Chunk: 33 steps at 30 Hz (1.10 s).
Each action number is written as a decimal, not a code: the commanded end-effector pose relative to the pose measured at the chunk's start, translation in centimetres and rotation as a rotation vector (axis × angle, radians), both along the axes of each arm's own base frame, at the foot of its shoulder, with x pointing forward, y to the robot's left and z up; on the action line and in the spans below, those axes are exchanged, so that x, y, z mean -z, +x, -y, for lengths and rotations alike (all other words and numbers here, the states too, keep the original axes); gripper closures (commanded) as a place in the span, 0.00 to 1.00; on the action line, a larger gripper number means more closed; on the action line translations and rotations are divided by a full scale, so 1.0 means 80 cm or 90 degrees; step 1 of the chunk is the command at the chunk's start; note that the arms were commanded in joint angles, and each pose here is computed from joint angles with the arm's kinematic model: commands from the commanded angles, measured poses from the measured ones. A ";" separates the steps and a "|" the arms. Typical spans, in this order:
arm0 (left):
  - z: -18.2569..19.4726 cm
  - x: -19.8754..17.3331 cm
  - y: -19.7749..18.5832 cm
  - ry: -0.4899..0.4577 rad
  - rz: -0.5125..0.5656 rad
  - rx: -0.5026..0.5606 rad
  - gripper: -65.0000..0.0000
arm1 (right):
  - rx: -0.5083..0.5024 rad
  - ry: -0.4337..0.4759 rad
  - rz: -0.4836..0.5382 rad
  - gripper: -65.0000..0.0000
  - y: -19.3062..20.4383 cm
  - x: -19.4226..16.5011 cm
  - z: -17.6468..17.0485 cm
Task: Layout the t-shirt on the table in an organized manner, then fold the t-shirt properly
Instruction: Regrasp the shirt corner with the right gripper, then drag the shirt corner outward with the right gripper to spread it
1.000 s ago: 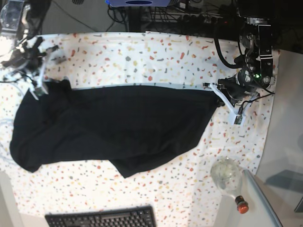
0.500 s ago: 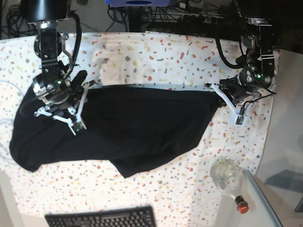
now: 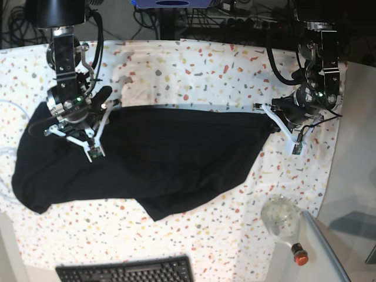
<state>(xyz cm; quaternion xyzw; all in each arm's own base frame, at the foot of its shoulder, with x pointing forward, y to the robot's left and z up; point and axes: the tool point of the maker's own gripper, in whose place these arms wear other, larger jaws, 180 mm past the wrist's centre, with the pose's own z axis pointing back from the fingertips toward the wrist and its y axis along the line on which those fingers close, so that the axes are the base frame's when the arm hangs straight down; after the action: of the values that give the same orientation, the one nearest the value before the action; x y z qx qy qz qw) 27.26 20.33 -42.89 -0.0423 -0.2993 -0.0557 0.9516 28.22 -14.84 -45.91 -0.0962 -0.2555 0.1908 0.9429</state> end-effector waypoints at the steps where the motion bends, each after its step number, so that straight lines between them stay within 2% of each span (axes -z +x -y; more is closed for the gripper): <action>1: -0.004 -0.013 0.012 0.004 0.028 0.002 1.00 | 0.008 -0.008 0.020 0.68 0.011 -0.008 0.009; 3: -0.004 -0.013 0.012 0.004 0.028 0.002 1.00 | 0.009 -0.009 0.008 0.69 0.008 0.000 0.010; 6: -0.004 -0.013 0.012 0.004 0.028 0.002 1.00 | 0.045 -0.010 0.007 0.72 0.005 0.001 0.032; 7: -0.004 -0.013 0.012 0.004 0.028 0.002 1.00 | 0.054 -0.011 0.008 0.78 0.005 0.000 0.038; 9: -0.004 -0.013 0.012 0.004 0.028 0.002 1.00 | 0.066 -0.013 0.008 0.97 0.003 -0.001 0.047; 10: -0.004 -0.013 0.012 0.004 0.028 0.002 1.00 | 0.072 -0.015 0.005 1.00 0.001 0.000 0.052; 14: -0.004 -0.013 0.012 0.004 0.028 0.002 1.00 | 0.107 -0.019 0.018 1.00 -0.005 -0.009 0.075; 16: -0.005 -0.014 0.012 0.004 0.028 0.001 1.00 | 0.111 -0.024 0.045 1.00 -0.011 -0.028 0.081; 20: -0.011 -0.016 0.013 0.013 0.029 0.003 1.00 | 0.081 -0.038 0.082 1.00 -0.021 -0.063 0.079; 26: -0.025 -0.024 0.019 0.031 0.037 0.005 1.00 | 0.087 -0.075 0.028 1.00 -0.062 -0.074 0.122; 33: -0.038 -0.028 0.020 0.048 0.039 0.008 1.00 | 0.146 -0.135 -0.032 1.00 -0.118 -0.083 0.229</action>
<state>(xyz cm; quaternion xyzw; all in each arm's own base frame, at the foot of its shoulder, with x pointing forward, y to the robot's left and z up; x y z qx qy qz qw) 27.75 22.96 -41.92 -0.0132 -0.3023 -0.0726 0.9503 18.44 -32.59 -40.03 -0.2060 -0.1916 0.1090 0.9534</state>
